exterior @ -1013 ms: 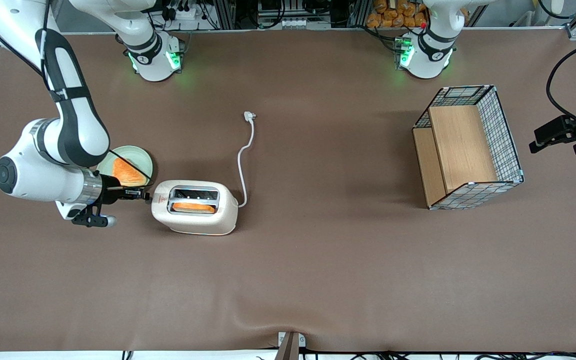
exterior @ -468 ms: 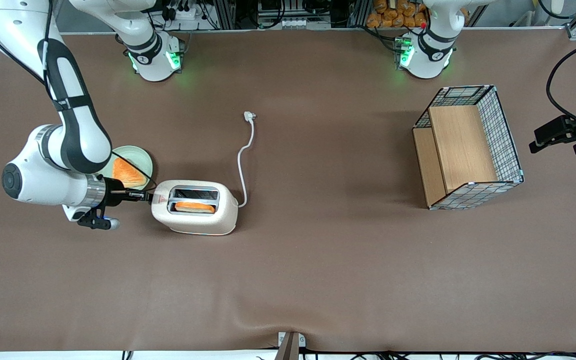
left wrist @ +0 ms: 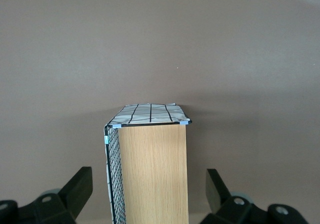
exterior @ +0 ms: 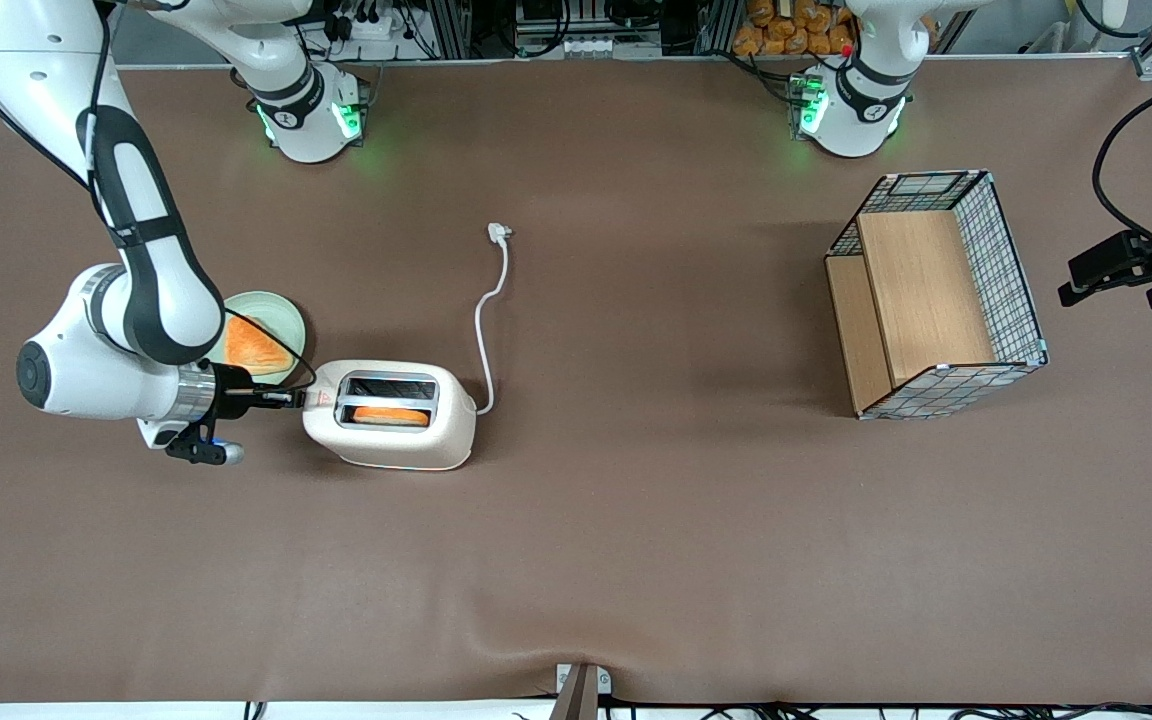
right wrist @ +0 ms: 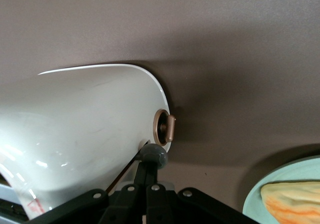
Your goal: Press toaster button with right arm
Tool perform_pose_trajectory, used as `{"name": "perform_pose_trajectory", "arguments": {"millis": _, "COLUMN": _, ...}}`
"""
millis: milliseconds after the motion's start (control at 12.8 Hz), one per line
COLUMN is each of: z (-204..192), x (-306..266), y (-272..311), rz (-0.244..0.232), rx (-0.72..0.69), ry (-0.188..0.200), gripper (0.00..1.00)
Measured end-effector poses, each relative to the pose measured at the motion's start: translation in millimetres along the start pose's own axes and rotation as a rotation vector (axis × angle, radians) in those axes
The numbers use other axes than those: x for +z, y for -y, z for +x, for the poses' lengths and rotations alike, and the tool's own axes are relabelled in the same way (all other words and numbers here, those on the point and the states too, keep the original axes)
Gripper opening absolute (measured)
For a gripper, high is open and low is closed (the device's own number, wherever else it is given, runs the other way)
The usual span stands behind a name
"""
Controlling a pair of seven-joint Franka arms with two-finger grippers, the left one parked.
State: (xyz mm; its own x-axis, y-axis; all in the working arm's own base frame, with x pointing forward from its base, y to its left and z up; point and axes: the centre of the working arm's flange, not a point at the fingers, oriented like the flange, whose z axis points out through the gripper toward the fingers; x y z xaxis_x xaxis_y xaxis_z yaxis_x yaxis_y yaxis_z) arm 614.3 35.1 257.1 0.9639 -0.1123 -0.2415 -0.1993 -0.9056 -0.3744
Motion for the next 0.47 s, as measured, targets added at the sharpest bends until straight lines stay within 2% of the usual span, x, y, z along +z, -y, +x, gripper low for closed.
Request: {"name": "perform_pose_trajectory", "arguments": {"millis": 468, "z": 2.7, "x": 7.0, "y": -5.2, "rz": 0.014, "rx": 0.019, "ry": 0.002, "gripper": 0.02}}
